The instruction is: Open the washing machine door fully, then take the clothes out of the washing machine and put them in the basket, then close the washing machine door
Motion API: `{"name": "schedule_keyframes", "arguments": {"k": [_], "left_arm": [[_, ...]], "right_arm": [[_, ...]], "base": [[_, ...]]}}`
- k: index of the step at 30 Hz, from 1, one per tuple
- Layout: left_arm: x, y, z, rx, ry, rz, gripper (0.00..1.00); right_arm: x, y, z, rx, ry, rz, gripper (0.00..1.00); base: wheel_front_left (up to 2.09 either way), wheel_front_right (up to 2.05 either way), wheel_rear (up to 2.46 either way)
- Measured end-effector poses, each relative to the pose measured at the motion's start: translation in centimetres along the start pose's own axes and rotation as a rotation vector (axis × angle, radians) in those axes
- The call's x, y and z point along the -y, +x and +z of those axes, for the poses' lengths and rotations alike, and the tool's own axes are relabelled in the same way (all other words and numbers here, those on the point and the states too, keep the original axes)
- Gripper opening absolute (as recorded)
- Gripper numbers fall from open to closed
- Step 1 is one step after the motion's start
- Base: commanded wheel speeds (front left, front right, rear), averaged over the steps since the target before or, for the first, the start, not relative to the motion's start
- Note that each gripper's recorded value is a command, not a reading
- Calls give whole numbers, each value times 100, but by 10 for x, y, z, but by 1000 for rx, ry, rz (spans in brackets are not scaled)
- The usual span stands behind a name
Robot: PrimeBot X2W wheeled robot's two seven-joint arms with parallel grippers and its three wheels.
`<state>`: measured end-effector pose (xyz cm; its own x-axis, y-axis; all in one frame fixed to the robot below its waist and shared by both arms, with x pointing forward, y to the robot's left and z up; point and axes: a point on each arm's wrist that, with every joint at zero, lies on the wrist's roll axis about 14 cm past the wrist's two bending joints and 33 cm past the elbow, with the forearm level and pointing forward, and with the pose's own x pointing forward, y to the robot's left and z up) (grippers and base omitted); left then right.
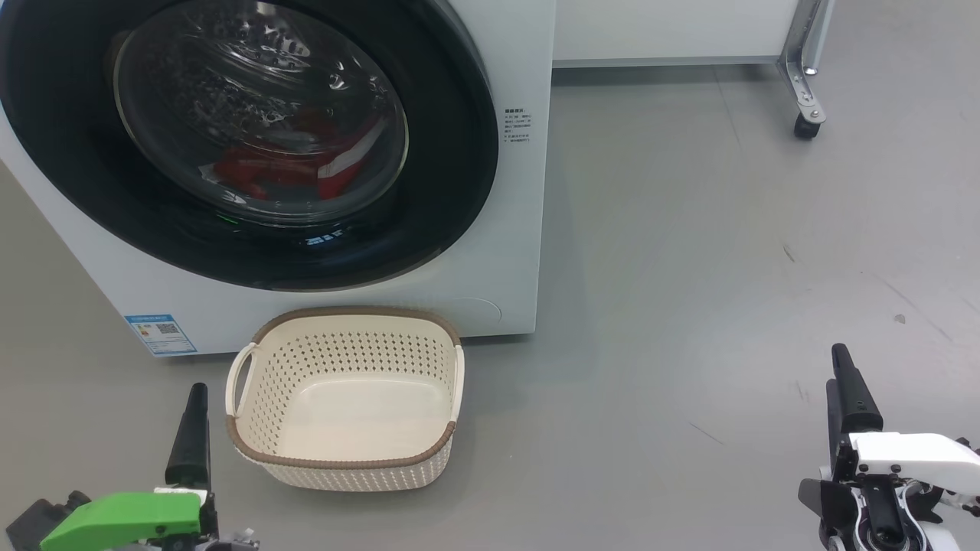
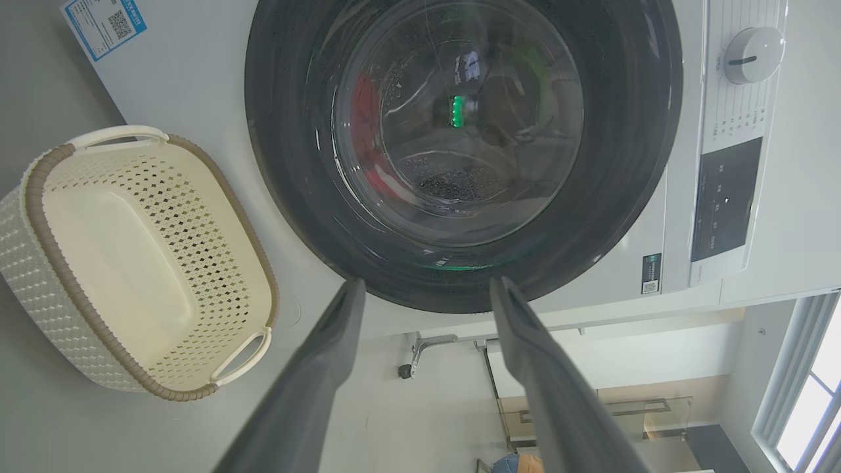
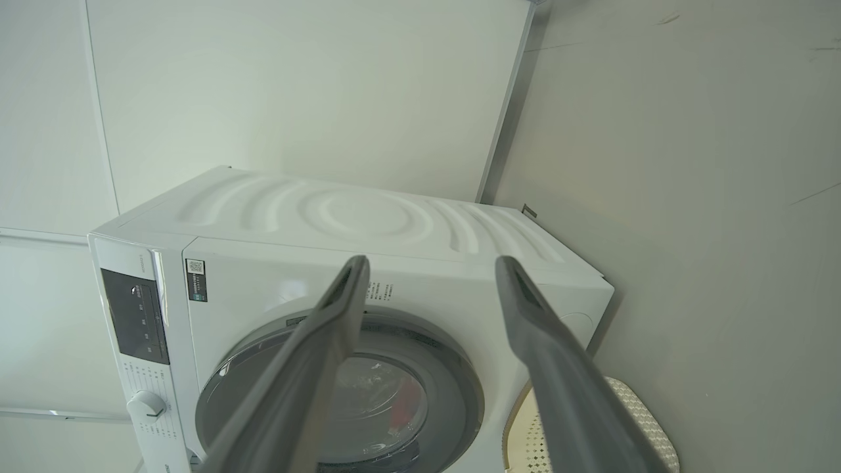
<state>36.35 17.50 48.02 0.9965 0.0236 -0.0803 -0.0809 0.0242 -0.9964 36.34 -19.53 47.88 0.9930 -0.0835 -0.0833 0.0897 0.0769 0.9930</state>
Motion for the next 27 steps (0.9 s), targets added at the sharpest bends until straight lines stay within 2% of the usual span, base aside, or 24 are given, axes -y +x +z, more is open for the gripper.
{"name": "schedule_keyframes", "arguments": {"k": [13, 22, 27], "left_arm": [[22, 2, 3, 31, 137, -72, 100], [33, 2, 15, 85, 209, -106, 100], [41, 2, 19, 104, 318, -128, 100]], "right_arm": [[-22, 4, 1, 26, -77, 65, 100], [-30, 6, -3, 31, -235, 67, 100], [-38, 6, -4, 43, -314, 86, 100]], "base": [[0, 0, 0], [0, 0, 0], [0, 0, 0]]}}
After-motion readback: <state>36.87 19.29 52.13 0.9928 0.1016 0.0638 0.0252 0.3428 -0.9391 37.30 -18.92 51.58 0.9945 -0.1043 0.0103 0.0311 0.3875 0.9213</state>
